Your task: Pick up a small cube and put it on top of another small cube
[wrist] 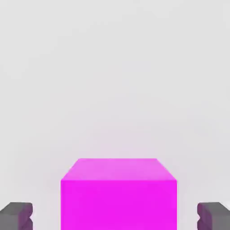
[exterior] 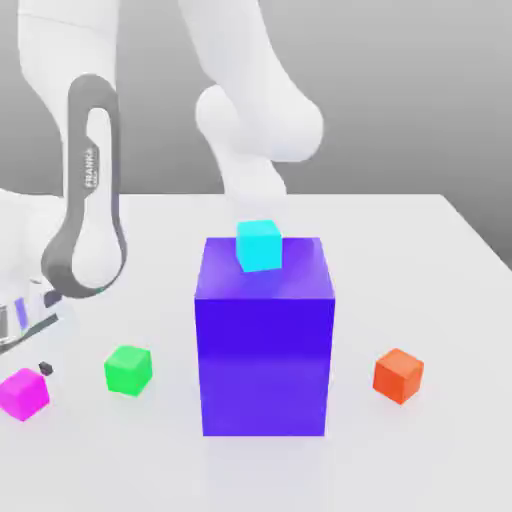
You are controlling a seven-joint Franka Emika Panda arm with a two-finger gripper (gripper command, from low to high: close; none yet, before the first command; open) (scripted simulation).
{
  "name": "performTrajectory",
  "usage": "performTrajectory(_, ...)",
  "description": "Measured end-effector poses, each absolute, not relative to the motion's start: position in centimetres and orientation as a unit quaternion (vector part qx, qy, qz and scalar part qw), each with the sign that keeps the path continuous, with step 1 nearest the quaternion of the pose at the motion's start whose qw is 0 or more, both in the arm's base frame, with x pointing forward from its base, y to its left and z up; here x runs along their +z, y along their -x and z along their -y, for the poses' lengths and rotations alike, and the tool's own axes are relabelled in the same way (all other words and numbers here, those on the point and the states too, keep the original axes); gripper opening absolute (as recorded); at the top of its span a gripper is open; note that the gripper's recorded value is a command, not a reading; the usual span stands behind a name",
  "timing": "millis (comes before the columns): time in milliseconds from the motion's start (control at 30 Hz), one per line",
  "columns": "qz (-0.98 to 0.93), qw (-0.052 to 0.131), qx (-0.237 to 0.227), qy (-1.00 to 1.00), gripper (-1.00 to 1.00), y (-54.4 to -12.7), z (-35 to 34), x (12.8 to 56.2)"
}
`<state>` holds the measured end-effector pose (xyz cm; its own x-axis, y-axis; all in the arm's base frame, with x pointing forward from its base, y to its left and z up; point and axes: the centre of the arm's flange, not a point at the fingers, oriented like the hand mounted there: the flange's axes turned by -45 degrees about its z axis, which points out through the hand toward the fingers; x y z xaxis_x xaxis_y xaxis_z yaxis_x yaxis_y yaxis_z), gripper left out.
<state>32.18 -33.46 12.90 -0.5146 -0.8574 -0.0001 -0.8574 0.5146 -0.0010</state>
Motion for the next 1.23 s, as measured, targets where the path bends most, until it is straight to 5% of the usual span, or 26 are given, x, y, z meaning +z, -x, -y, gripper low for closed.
performTrajectory(167,-0.870,0.001,-0.001,0.492,-1.00,-32.2,33.5,13.1)
performTrajectory(333,-0.871,0.001,-0.001,0.492,-1.00,-32.2,33.4,18.5)
performTrajectory(767,-0.907,-0.002,0.003,0.422,-1.00,-28.8,21.3,24.0)
performTrajectory(1100,-0.916,-0.001,-0.002,0.401,-1.00,-27.3,19.5,19.0)
performTrajectory(1133,-0.916,0.000,-0.002,0.401,1.00,-27.3,19.4,18.2)
performTrajectory(1233,-0.916,0.000,-0.002,0.401,1.00,-27.3,19.4,18.2)
